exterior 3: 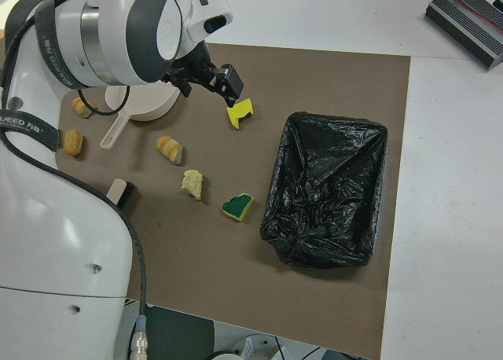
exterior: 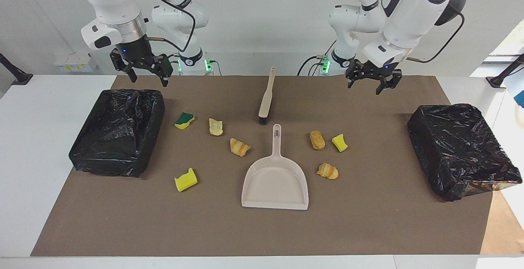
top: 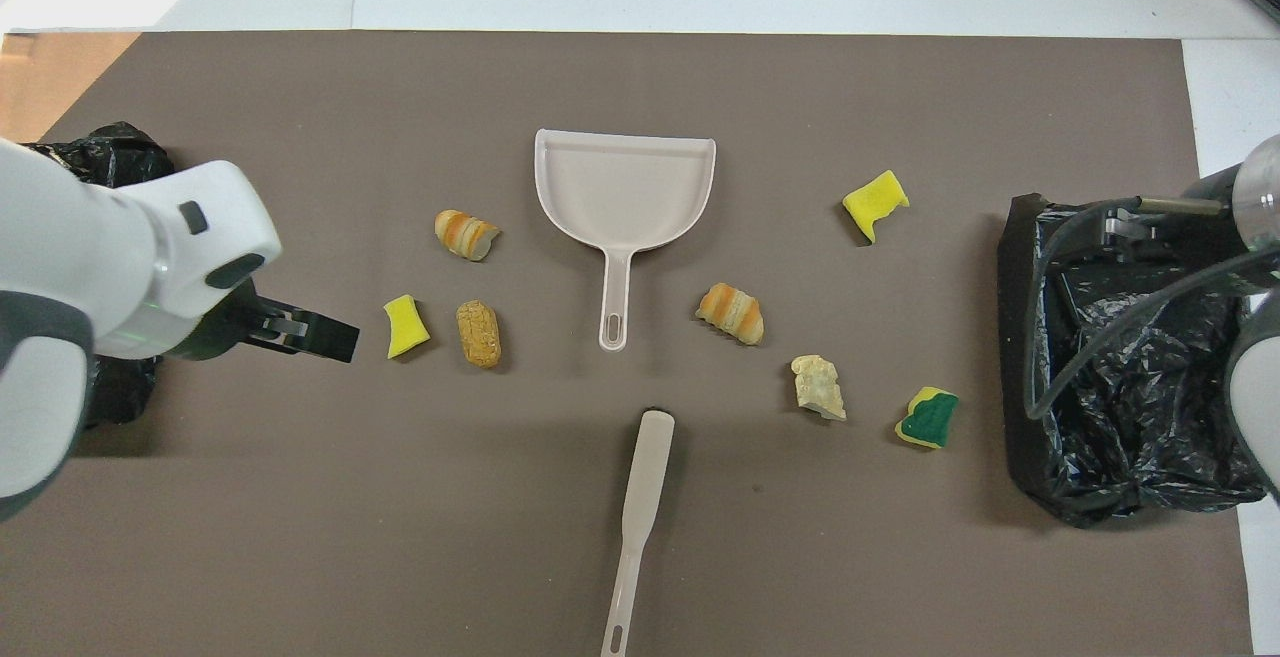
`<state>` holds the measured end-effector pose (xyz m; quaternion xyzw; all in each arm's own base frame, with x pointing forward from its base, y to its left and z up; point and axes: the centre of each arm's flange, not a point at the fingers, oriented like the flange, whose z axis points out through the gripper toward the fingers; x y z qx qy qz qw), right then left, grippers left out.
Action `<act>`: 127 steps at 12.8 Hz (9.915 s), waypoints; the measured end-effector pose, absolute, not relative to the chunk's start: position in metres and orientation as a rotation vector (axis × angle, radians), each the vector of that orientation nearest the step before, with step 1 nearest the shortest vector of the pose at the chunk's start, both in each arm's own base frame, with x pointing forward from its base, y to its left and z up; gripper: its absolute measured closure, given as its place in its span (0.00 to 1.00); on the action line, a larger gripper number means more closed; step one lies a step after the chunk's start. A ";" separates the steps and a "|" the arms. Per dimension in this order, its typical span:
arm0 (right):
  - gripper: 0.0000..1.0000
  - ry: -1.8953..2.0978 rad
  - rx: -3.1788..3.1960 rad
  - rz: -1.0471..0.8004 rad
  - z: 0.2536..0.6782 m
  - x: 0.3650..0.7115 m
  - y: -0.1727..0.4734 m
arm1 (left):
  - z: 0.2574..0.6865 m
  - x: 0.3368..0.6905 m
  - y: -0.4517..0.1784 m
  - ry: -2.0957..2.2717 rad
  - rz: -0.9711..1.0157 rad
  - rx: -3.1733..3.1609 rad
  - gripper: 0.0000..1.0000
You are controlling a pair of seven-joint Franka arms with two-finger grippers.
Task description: Sweep and dump trash in bin
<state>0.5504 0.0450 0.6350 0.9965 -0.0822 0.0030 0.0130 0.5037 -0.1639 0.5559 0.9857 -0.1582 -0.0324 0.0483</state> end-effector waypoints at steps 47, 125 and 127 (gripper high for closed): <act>0.69 -0.220 3.179 0.120 0.351 0.589 0.413 | 0.446 0.305 -0.258 -0.272 -0.341 3.254 0.74; 0.68 2.017 2.168 -0.243 0.367 0.635 0.257 | 0.360 0.529 -0.269 -0.080 -0.141 3.107 0.74; 0.68 2.011 2.186 -0.241 0.366 0.634 0.258 | 0.363 0.503 -0.315 -0.165 -0.165 3.064 0.74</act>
